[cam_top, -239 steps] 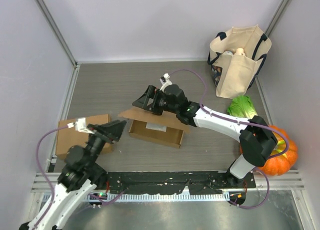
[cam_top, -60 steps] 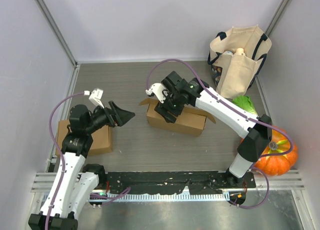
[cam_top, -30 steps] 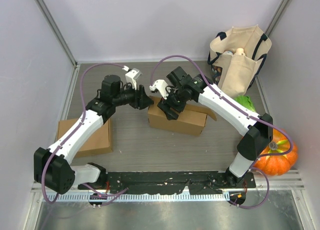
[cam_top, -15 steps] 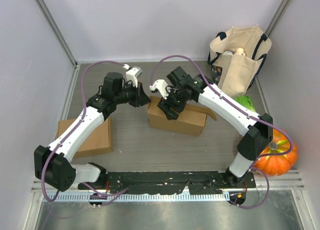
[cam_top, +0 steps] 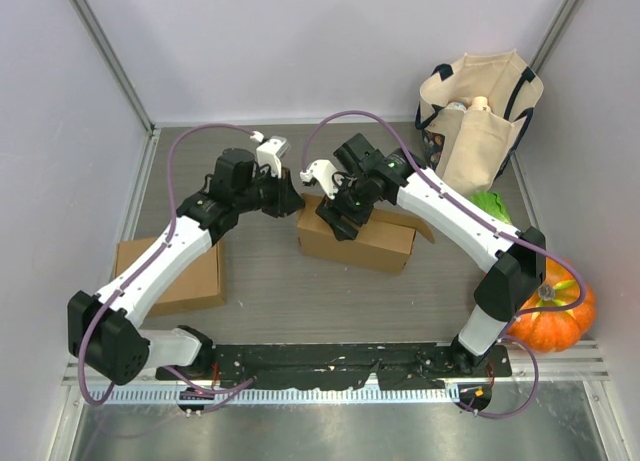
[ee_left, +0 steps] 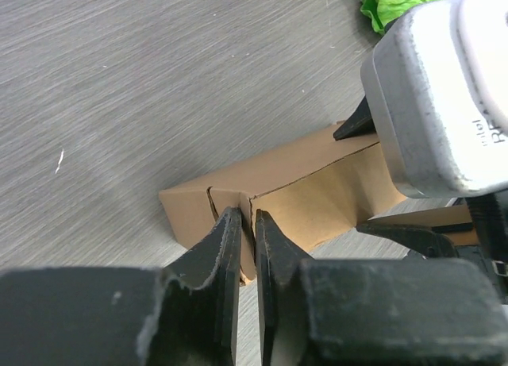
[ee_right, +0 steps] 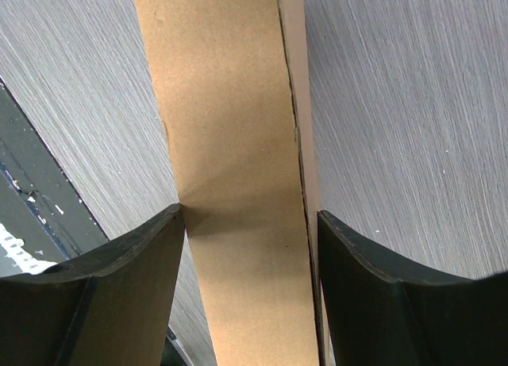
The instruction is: Fold the paper box
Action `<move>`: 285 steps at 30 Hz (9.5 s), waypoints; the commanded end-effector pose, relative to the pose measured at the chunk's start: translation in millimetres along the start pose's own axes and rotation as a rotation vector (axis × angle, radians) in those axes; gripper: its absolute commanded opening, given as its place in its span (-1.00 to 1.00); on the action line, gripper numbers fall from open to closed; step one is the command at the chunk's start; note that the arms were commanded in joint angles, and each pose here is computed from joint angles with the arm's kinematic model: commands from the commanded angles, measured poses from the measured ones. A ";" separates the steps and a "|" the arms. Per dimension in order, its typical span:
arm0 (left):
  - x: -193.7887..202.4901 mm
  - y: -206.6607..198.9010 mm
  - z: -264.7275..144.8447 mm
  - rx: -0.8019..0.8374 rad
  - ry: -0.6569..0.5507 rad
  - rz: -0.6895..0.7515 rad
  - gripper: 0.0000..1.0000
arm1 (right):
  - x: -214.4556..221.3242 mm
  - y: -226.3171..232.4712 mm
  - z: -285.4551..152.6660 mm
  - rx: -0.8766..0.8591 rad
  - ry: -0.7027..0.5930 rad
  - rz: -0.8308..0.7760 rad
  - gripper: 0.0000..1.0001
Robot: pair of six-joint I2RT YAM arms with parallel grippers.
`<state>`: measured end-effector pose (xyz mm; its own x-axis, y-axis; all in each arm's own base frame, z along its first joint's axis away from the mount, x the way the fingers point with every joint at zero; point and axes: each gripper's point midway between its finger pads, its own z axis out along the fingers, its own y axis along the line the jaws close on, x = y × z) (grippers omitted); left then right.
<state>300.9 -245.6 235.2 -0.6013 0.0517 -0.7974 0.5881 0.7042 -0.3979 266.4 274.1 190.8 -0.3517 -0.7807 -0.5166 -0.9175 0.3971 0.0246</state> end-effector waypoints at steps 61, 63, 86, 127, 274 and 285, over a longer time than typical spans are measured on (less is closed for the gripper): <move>23.0 23.4 9.2 -0.258 0.054 0.071 -1.00 | 45.5 -42.8 -140.3 0.599 -0.420 0.731 0.75; 19.1 21.3 9.3 -0.254 0.058 0.072 -1.00 | 65.4 -31.9 -139.2 0.590 -0.394 0.757 0.64; 16.8 15.5 5.9 -0.250 0.158 0.081 -1.00 | 116.9 -68.6 -119.3 0.868 -0.551 0.740 -0.20; 30.5 11.0 0.8 -0.220 0.142 0.036 -1.00 | 62.0 -7.9 -100.4 0.367 -0.502 1.252 -0.99; 65.5 23.2 -59.5 -0.185 0.049 -0.378 -0.57 | 82.4 -4.5 -70.8 0.489 -0.779 1.061 0.19; 65.8 20.1 -54.2 -0.150 0.059 -0.364 -0.35 | 66.0 3.2 -74.6 0.162 -0.728 1.060 0.35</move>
<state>249.4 -186.8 211.7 -0.7660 -0.2254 -0.6021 0.2272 0.7812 -0.5815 237.3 157.1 203.8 -0.5916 0.4319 -0.6808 -0.0528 0.8219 0.5672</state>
